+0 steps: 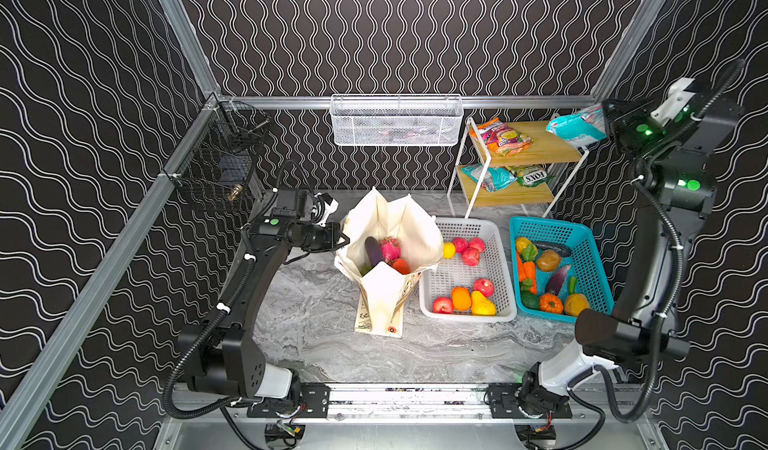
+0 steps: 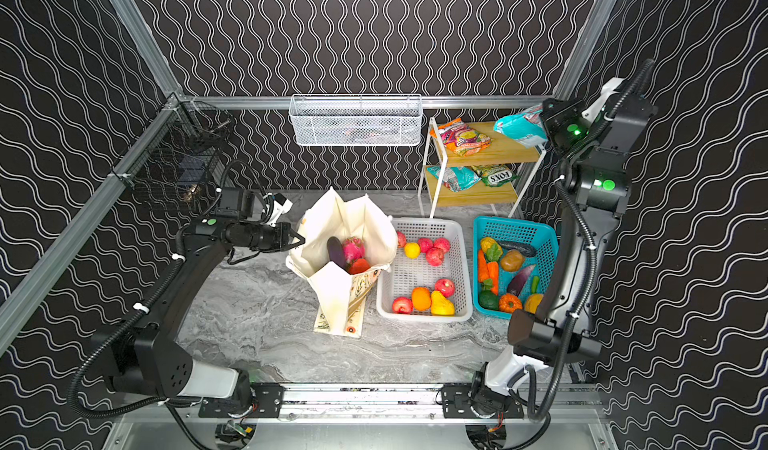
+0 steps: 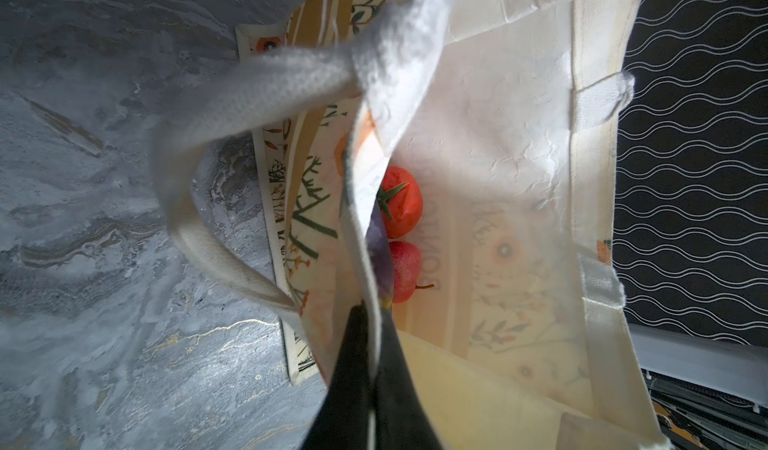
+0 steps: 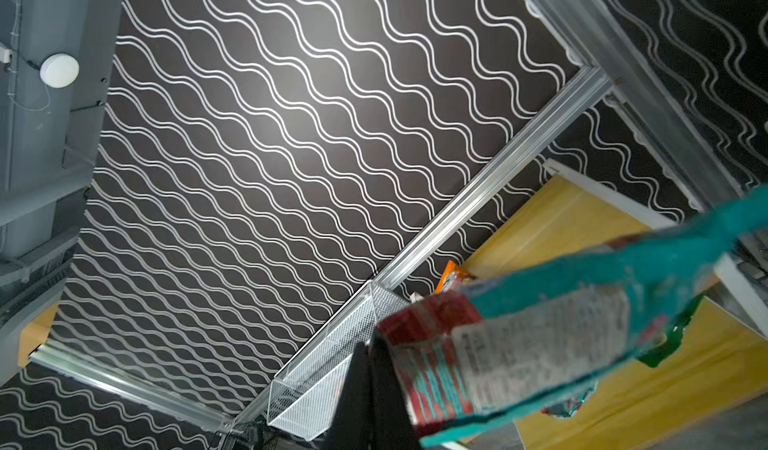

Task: Place the food into the grocery bag and tie it
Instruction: 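Lift the mint candy bag off the shelf with the right gripper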

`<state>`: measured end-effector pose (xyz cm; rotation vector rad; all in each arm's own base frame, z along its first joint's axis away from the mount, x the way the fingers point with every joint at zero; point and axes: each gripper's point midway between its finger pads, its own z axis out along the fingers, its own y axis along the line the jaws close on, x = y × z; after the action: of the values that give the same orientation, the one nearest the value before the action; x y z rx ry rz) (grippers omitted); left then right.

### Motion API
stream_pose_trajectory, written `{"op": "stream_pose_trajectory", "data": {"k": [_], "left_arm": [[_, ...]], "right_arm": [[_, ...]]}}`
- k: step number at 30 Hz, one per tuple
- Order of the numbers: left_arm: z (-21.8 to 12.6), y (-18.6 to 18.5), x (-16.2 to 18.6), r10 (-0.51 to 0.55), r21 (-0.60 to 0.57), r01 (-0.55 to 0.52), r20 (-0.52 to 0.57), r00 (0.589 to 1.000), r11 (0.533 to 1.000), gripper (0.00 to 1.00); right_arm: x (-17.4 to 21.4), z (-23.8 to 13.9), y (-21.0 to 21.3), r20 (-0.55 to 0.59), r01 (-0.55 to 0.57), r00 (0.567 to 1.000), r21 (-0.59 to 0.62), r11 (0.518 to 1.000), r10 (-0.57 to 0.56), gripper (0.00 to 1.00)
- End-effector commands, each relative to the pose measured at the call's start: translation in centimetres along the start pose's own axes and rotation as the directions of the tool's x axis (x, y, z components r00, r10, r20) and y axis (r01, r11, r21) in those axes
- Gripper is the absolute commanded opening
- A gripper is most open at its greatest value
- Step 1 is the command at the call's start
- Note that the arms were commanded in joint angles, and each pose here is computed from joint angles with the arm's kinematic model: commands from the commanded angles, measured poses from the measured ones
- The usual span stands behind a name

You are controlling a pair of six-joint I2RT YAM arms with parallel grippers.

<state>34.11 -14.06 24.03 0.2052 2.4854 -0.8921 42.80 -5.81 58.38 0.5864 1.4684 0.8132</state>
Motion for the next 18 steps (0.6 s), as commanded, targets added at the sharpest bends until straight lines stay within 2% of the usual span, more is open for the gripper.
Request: {"op": "stream_pose_trajectory", "data": {"k": [1, 9, 18], "left_arm": [[-0.2, 0.0, -0.1, 0.007, -0.006, -0.007, -0.002, 1.000, 1.000, 0.03], [-0.7, -0.3, -0.2, 0.018, -0.014, -0.017, 0.007, 1.000, 1.000, 0.02], [-1.2, -0.4, -0.1, 0.024, -0.023, -0.024, 0.012, 1.000, 0.999, 0.02]], "right_arm": [[0.5, -1.3, 2.7, 0.007, 0.038, 0.999, -0.064, 0.997, -0.037, 0.00], [5.8, -2.8, 7.4, -0.102, 0.074, 0.991, -0.152, 0.986, -0.090, 0.00], [14.1, -3.3, 10.6, -0.264, 0.053, 0.958, -0.229, 0.972, -0.114, 0.00]]}}
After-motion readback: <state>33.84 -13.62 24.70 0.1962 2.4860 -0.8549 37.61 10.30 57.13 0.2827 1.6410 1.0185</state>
